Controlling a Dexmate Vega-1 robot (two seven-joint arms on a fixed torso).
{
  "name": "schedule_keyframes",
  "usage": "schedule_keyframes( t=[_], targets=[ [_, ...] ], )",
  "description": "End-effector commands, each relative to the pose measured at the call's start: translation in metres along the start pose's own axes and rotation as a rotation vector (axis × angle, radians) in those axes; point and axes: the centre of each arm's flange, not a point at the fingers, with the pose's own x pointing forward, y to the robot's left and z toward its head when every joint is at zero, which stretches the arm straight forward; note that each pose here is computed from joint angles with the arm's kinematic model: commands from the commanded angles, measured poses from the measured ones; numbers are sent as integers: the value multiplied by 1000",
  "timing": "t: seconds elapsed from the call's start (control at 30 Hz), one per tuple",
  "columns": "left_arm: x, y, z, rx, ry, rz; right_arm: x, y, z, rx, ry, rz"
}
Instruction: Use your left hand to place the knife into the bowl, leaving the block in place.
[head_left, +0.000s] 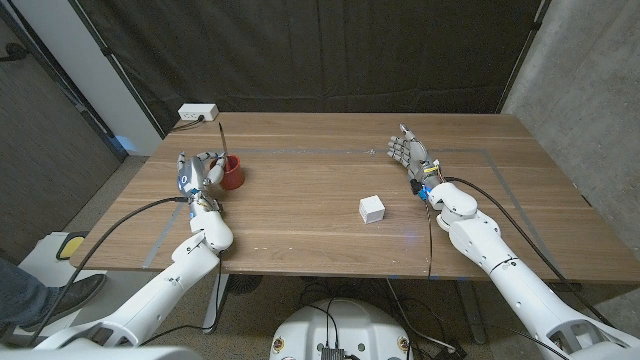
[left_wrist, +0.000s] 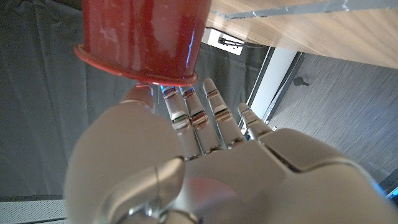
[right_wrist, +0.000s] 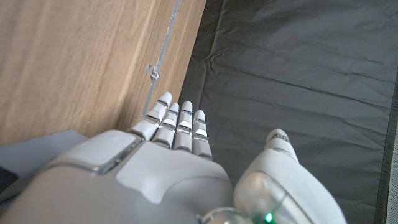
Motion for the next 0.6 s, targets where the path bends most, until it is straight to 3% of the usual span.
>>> schedule_keyframes(
  t=[0.03, 0.27, 0.6],
  targets=[
    [3, 1, 3, 1, 18, 3, 4, 0, 0, 5, -4, 4],
    [1, 5, 11, -18, 7, 1, 5, -1, 0, 6, -8, 6],
    [2, 27, 34, -38, -15, -45, 1, -2, 1, 12, -23, 6]
  ],
)
